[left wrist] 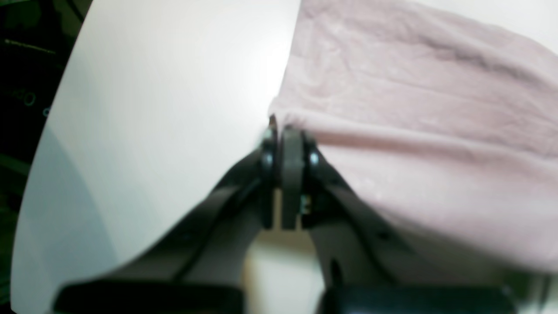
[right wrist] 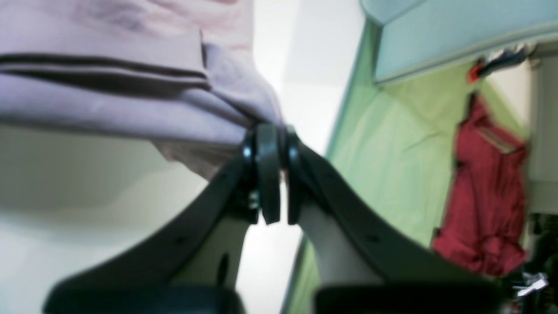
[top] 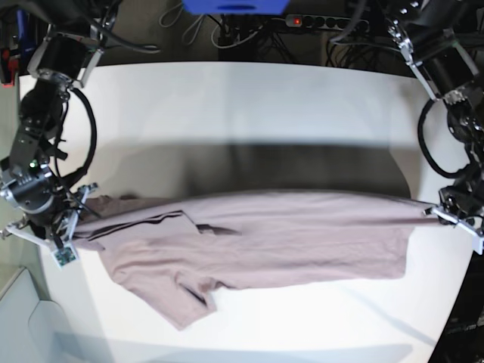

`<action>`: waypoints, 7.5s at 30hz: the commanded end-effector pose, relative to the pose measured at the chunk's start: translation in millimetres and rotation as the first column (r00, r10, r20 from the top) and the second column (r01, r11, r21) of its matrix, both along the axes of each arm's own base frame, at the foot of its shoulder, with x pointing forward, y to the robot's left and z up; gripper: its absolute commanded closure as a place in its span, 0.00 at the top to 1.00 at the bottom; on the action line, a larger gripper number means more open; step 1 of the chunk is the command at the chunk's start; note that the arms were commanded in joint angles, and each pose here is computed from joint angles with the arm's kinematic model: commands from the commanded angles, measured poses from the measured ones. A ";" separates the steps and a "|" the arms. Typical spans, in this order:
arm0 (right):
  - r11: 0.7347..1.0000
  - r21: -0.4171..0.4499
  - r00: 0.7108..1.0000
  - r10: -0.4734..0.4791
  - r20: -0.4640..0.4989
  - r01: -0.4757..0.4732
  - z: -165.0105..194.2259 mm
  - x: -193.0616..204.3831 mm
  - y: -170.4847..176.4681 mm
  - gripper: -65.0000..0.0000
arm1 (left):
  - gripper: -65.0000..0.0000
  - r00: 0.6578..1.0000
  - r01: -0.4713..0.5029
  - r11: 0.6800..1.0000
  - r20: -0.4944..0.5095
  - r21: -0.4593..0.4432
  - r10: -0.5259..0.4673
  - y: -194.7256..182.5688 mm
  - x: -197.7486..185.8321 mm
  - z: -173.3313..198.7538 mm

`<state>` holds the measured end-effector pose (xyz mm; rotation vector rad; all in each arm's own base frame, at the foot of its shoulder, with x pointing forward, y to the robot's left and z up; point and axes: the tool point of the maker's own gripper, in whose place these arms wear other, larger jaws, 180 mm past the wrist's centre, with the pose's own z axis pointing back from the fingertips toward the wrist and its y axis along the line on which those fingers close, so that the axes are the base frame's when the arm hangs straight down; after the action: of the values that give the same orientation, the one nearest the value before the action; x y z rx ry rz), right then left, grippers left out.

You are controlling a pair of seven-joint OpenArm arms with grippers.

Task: Layout the t-shirt on the table in an organized manner, then fold the t-shirt properly
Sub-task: 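Lift the shirt with both grippers and pull it toward the robot, then lower the shirt flat with both grippers and release the edges, then move both grippers down to the shirt's hem corners and grasp them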

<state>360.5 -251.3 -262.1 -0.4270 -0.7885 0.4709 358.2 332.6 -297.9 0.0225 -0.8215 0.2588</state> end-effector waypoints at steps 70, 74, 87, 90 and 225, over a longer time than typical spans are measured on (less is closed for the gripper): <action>0.993 0.089 0.919 -0.036 -0.392 0.077 -134.2 -202.2 7.1 0.00 | 0.00 0.943 -0.030 0.999 -0.332 0.015 0.033 0.3 -152.2 -101.9; 0.992 0.094 0.916 -0.037 -0.398 0.081 -136.0 -205.8 8.6 0.00 | 0.00 0.931 -0.030 0.999 -0.363 0.015 0.033 -0.3 -165.9 -109.0; 0.986 0.052 0.912 -0.128 -0.390 0.161 -129.3 -214.5 -20.5 0.00 | 0.00 0.927 -0.039 0.999 -0.373 0.016 0.042 2.8 -171.9 -111.8; 0.985 0.053 0.910 -0.129 -0.394 0.163 -130.3 -215.7 -20.2 0.00 | 0.00 0.926 -0.039 0.999 -0.376 0.016 0.042 2.7 -172.4 -112.0; 0.797 0.582 0.982 -0.190 -0.014 0.162 -154.2 103.4 -9.5 0.00 | 0.66 0.959 -0.253 0.966 0.139 0.045 0.245 70.1 10.9 -5.3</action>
<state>456.9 -254.9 -426.1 0.0848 -0.8759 0.0209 357.5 397.2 -328.6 0.1621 -0.8876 0.4834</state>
